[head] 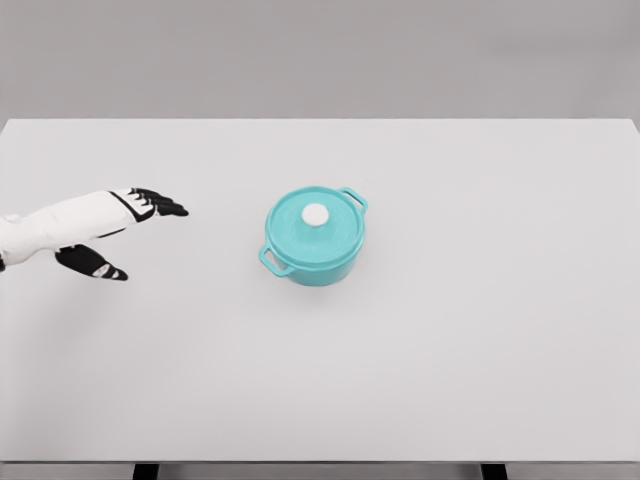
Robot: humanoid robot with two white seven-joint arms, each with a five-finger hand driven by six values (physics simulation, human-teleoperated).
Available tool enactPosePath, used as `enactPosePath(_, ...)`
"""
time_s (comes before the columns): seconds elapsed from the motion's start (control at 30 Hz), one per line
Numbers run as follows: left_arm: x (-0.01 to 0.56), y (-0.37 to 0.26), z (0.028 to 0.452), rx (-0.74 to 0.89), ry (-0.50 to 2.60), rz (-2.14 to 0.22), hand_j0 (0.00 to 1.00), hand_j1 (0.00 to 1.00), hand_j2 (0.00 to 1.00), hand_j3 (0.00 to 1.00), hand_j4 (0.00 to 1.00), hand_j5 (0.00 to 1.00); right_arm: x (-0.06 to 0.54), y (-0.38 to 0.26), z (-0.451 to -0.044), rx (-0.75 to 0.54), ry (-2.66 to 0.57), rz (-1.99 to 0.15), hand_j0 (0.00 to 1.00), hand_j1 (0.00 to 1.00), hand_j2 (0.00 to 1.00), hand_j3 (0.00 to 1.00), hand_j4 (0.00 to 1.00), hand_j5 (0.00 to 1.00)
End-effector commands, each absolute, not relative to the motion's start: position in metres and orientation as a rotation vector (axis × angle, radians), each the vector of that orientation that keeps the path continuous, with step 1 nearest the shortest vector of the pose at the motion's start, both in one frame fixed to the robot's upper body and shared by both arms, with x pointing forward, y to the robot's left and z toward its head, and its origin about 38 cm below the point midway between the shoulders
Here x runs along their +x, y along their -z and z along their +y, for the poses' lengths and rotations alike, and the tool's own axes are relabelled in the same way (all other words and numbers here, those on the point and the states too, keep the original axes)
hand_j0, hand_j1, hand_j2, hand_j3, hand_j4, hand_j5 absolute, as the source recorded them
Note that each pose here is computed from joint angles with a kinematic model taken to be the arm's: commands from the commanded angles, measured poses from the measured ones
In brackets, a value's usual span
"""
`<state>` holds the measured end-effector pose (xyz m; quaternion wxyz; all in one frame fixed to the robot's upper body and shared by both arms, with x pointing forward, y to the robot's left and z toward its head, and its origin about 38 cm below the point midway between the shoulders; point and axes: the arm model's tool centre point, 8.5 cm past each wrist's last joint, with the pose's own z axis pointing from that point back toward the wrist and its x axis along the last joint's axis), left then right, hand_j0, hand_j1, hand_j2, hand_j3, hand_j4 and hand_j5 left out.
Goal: Open the lid of the pot with left arm
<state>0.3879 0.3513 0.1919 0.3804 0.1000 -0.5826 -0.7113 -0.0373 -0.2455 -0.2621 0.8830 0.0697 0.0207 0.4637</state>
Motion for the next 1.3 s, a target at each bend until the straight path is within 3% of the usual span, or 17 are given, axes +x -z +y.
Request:
enactPosePath(0.0,0.388,-0.190,0.348,0.255,1.820,-1.487,1.00,1.00,1.00,1.00,1.00,1.00,-0.037,0.262,-0.246,0.146,-0.966,0.044,1.00,1.00,1.00,1.00,1.00,1.00)
enactPosePath(0.23,0.398,-0.201,0.347,0.322,1.860,-1.477,1.00,1.00,1.00,1.00,1.00,1.00,-0.033,0.262,-0.246,0.137,-0.950,0.037,1.00,1.00,1.00,1.00,1.00,1.00)
enactPosePath(0.43,0.417,-0.207,0.294,0.331,1.932,-1.563,1.00,1.00,1.00,1.00,1.00,1.00,-0.033,0.262,-0.246,0.137,-0.950,0.037,1.00,1.00,1.00,1.00,1.00,1.00)
enactPosePath(0.47,0.427,-0.215,0.277,0.272,1.995,-1.563,1.00,1.00,1.00,1.00,1.00,1.00,-0.033,0.262,-0.246,0.137,-0.950,0.037,1.00,1.00,1.00,1.00,1.00,1.00)
enactPosePath(0.57,0.455,-0.221,0.269,0.271,2.091,-1.456,1.00,1.00,1.00,1.00,1.00,1.00,-0.033,0.262,-0.246,0.137,-0.950,0.037,1.00,1.00,1.00,1.00,1.00,1.00)
enactPosePath(0.67,0.463,-0.241,0.208,0.231,2.227,-1.519,1.00,1.00,1.00,1.00,1.00,1.00,-0.033,0.262,-0.246,0.137,-0.950,0.037,1.00,1.00,1.00,1.00,1.00,1.00)
enactPosePath(0.87,0.461,-0.260,0.136,0.174,2.378,-1.594,1.00,1.00,1.00,1.00,1.00,1.00,-0.034,0.262,-0.246,0.138,-0.949,0.038,1.00,1.00,1.00,1.00,1.00,1.00)
enactPosePath(1.27,0.461,-0.253,0.120,0.225,2.474,-1.540,0.96,0.96,0.96,0.96,0.96,0.96,-0.034,0.262,-0.246,0.138,-0.949,0.038,1.00,1.00,1.00,1.00,1.00,1.00)
